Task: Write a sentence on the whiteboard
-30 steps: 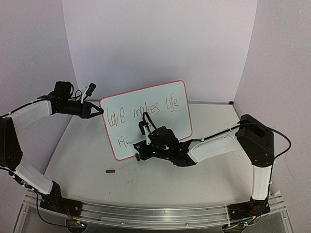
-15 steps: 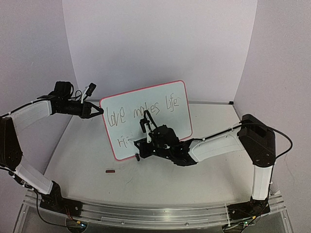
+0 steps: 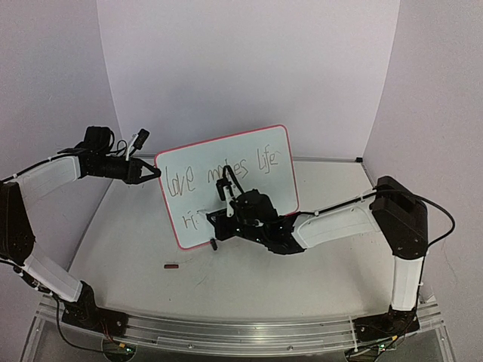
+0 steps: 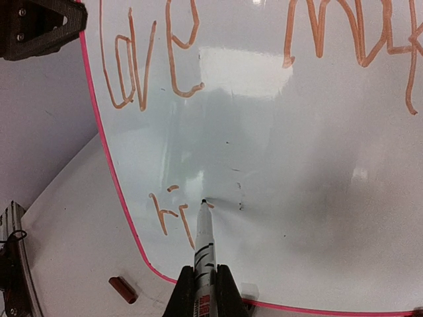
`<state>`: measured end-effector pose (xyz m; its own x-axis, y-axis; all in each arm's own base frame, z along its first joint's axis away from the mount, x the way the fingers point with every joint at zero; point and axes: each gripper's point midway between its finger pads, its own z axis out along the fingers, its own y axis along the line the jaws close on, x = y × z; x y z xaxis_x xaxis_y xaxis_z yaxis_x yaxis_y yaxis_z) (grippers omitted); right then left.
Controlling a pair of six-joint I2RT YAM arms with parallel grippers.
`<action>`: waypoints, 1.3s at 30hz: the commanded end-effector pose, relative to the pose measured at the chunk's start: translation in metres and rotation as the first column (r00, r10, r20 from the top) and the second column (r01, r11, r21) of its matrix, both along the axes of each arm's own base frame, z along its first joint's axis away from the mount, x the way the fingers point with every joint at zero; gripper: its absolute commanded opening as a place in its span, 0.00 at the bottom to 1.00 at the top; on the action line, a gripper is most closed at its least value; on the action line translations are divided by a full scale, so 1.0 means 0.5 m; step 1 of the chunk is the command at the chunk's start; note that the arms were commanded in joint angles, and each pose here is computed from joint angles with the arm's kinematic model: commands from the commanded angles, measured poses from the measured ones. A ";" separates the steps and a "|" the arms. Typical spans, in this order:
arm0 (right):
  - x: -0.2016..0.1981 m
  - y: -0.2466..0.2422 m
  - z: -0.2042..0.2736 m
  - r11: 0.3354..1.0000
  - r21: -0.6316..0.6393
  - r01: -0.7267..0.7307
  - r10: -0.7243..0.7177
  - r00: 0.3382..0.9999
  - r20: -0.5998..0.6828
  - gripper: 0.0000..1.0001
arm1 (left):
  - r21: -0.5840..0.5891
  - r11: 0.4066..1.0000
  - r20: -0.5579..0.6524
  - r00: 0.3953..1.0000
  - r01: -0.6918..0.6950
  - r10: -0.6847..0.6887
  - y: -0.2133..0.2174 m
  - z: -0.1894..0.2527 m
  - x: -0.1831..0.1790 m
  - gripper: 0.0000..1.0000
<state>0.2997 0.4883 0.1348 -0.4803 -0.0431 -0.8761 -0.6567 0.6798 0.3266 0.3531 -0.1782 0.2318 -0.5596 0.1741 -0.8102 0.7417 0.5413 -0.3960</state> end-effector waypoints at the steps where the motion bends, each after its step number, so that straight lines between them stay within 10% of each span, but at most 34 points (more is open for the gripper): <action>1: 0.009 0.015 0.018 1.000 0.023 -0.010 0.009 1.000 0.014 0.00 | 0.071 0.997 0.015 1.000 0.008 -0.009 -0.003 -0.023 0.004 0.00; 39: 0.005 -0.037 -0.047 0.997 -0.037 0.074 -0.075 0.996 -0.050 0.00 | 0.074 0.997 0.021 1.000 0.005 -0.007 -0.002 -0.020 0.004 0.00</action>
<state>0.2875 0.4867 0.1016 -0.5520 -0.0766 -0.8303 -0.6422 0.6743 0.3647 0.3532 -0.1785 0.2315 -0.5595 0.1757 -0.8100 0.7415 0.5429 -0.3944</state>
